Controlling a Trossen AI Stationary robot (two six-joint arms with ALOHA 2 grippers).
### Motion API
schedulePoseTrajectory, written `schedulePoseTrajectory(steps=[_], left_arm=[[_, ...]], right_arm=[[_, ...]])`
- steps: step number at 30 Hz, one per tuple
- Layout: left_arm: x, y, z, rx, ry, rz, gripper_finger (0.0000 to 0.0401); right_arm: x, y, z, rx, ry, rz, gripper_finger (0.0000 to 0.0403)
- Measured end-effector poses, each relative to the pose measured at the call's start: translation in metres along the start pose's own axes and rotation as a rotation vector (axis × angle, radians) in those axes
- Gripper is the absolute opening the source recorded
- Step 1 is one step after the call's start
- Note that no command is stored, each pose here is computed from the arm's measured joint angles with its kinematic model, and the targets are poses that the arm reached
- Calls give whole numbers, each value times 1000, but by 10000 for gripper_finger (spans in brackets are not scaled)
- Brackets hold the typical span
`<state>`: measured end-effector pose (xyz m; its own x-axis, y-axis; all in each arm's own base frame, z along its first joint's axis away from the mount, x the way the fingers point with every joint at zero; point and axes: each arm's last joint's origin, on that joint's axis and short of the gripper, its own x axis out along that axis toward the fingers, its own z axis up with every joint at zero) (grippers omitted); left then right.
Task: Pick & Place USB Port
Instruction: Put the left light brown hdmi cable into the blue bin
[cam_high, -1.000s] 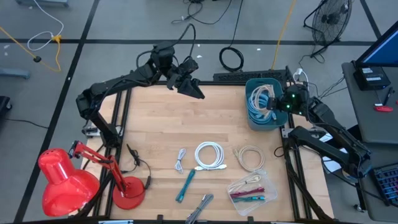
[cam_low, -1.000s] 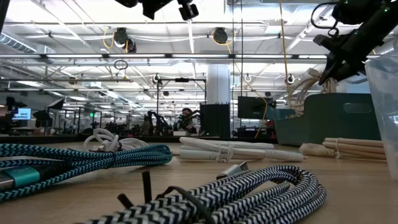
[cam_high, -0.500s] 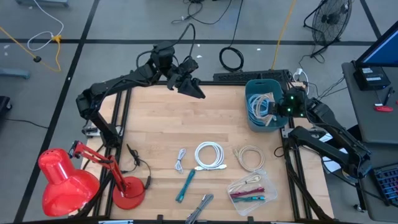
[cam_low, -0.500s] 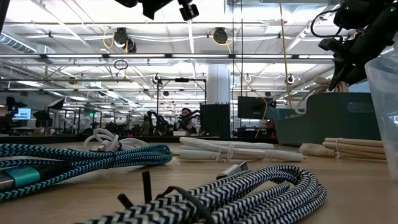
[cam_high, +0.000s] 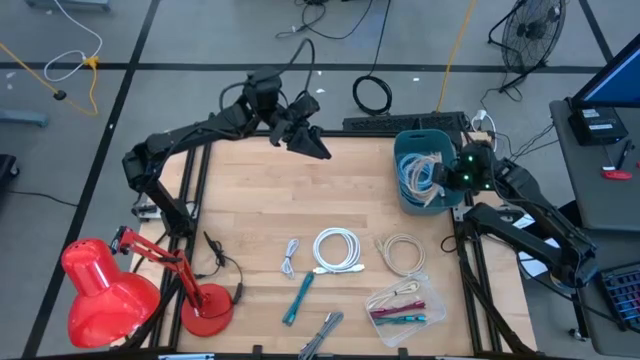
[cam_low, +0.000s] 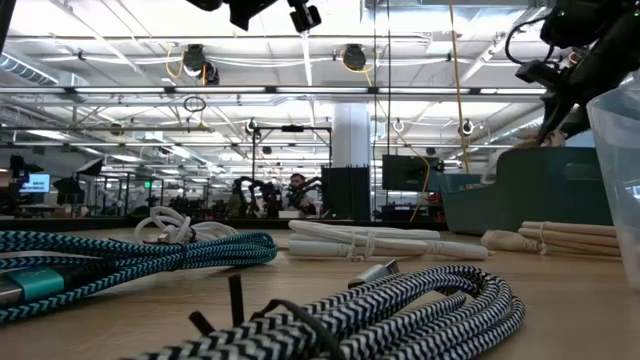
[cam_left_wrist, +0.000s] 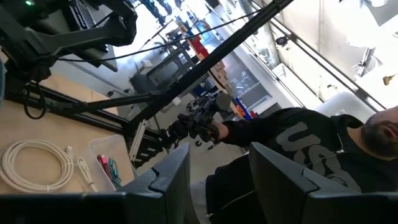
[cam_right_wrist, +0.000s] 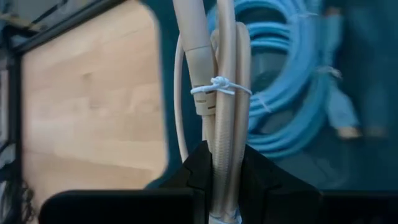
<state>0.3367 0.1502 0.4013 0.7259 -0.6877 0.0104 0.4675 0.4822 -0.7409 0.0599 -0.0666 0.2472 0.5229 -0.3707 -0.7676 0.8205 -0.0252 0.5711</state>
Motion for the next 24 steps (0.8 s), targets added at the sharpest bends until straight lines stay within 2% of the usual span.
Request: schedulePoseTrajectory(steps=[9,13,17,24], left_arm=[[5,-1,-2,11,8,-8,168],[5,-1,-1,24,-3,2,168],[5,-1,-1,32,-8,7,168],[5,-1,-1,39,-9,5,168]], right_arm=[[-1,-8,-7,23,66,-84,32],[-1,-10,-9,21,102,-105,58],[-1,-10,-10,7,142,-78,85],[-1,-9,-12,-9,189,-39,102]])
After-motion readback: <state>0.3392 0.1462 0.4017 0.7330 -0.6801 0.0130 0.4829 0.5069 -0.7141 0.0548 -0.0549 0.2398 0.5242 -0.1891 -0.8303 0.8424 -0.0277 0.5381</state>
